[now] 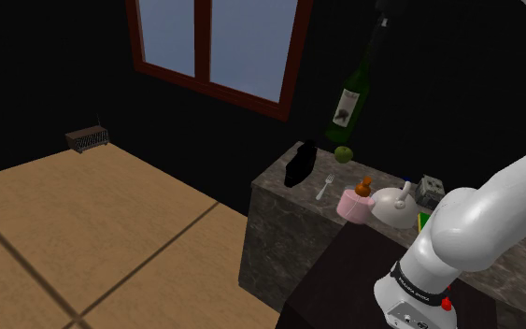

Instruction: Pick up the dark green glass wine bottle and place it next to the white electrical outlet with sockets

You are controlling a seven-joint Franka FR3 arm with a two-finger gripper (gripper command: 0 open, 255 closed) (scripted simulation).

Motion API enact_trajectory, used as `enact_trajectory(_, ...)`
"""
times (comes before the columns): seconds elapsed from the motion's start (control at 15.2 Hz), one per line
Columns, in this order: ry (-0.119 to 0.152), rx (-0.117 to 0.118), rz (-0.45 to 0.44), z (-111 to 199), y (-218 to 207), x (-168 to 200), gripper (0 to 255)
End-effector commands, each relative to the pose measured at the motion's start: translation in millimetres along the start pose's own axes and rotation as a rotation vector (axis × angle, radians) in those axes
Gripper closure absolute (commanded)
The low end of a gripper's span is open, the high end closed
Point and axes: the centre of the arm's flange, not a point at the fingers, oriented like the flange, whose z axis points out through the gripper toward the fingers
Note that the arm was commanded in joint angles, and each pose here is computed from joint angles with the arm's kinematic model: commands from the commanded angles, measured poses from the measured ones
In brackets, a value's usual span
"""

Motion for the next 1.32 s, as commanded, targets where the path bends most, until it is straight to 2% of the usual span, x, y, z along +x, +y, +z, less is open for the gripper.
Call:
enact_trajectory(0.0,0.000,0.000,0.000,-11.3,1.8,-0.5,255)
enact_trajectory(0.99,0.000,0.000,0.000,-88.3,10.9,1.7,255)
enact_trajectory(1.25,0.000,0.000,0.000,-64.1,42.6,-32.9,255)
